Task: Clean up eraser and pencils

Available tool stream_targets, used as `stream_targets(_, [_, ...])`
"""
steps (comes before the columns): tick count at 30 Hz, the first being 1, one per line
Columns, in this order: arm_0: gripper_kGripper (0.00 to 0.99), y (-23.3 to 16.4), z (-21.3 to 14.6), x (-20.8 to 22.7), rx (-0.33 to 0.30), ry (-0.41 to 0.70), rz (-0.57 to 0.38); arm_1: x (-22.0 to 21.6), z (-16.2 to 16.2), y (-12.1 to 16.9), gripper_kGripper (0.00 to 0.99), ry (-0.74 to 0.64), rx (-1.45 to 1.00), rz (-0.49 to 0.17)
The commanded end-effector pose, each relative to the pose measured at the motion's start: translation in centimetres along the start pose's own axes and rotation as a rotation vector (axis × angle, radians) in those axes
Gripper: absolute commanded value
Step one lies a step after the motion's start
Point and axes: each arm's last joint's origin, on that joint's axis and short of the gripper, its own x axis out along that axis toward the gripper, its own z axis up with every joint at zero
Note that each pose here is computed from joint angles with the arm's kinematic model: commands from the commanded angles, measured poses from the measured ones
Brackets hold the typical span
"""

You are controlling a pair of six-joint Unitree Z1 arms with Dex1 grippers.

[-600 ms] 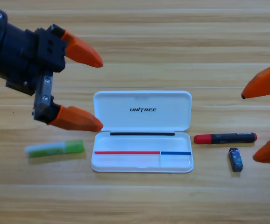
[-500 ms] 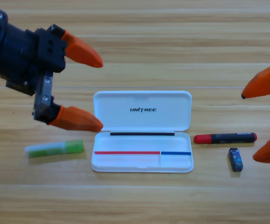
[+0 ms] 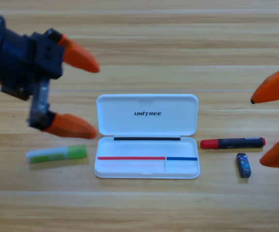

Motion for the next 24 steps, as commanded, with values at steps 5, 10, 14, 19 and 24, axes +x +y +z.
stream_targets(5, [0.99,7.2,0.4,0.0,0.012,0.286,0.092,0.2,-0.8,-2.9,0.982,0.151,0.253,-0.328])
stream_targets(10, [0.99,11.0,-3.0,3.0,-0.021,0.481,0.095,2.3,-1.8,-5.6,0.982,0.282,0.472,-0.383])
stream_targets(14, [0.99,12.5,-6.3,6.2,-0.069,0.584,0.026,5.2,-2.7,-7.1,0.982,0.389,0.593,-0.375])
stream_targets(19, [0.988,12.8,-8.9,9.4,-0.116,0.653,-0.062,8.7,-4.2,-8.9,0.988,0.495,0.764,-0.424])
stream_targets(24, [0.986,12.4,-10.8,12.3,-0.173,0.707,-0.128,12.3,-6.0,-10.2,0.99,0.593,0.959,-0.493])
